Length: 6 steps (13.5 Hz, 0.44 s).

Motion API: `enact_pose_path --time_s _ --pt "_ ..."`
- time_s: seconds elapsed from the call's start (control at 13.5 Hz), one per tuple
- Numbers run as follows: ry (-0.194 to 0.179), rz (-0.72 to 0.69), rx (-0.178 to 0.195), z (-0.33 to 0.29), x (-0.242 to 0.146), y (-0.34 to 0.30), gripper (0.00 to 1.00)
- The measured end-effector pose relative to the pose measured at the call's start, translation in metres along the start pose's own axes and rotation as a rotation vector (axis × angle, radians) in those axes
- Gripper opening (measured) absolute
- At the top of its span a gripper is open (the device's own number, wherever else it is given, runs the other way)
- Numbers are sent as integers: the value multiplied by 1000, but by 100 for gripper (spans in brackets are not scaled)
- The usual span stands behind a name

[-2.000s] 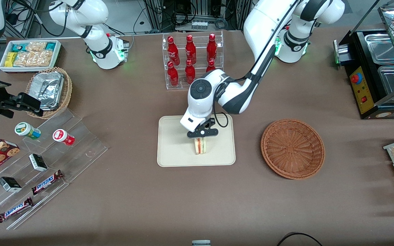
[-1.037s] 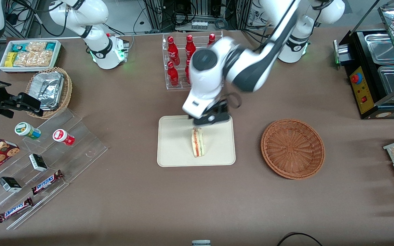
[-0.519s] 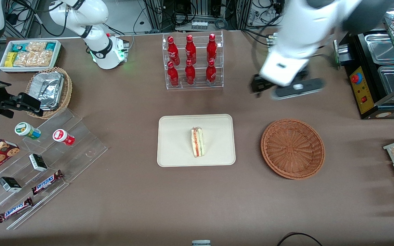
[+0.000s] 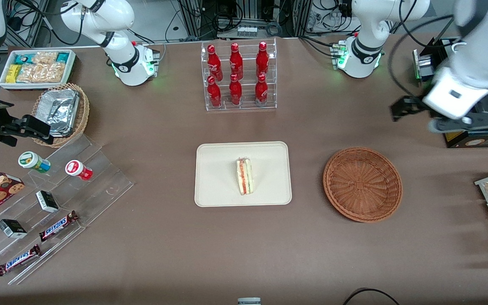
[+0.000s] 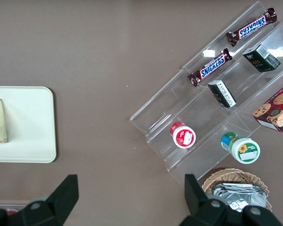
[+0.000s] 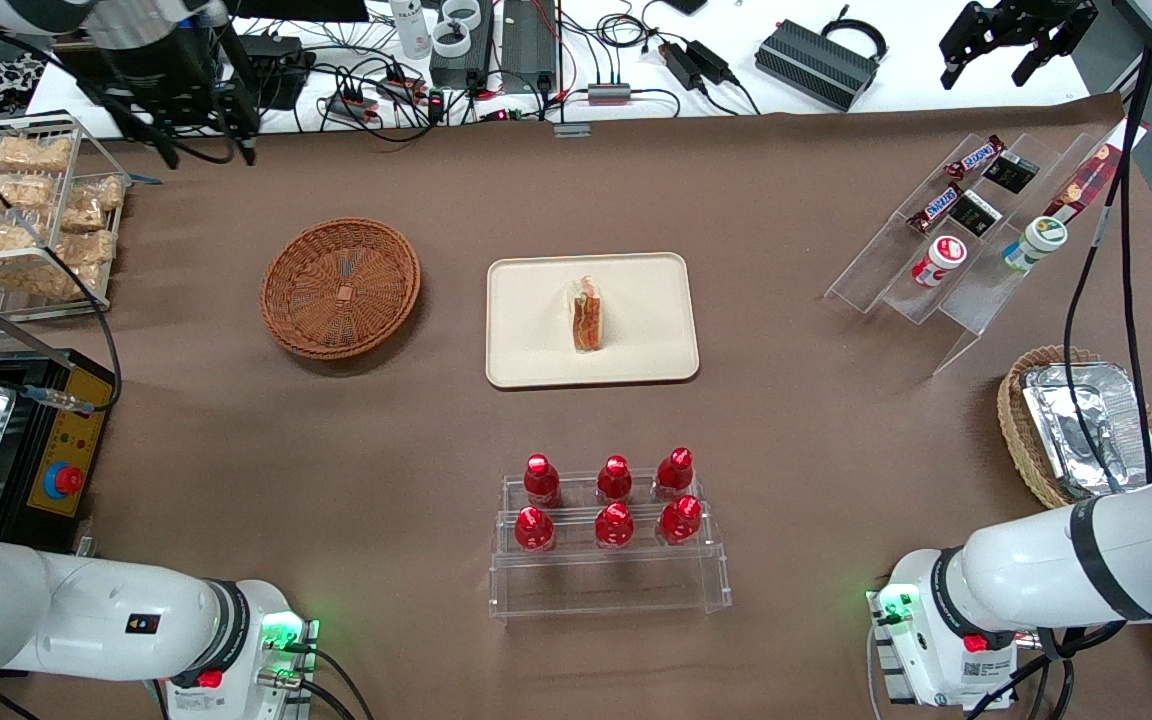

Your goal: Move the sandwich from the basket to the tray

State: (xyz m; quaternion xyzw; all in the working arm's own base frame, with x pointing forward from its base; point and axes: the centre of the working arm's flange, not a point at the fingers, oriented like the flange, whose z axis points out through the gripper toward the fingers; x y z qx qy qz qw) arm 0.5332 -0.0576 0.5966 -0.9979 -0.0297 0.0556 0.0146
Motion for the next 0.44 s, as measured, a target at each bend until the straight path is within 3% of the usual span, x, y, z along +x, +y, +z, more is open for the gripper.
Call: enact_pose_path --time_s 0.22,0.44 --pt "-9 -14 -17 4 7 -64 100" --pt "-24 -26 -19 12 16 -76 100"
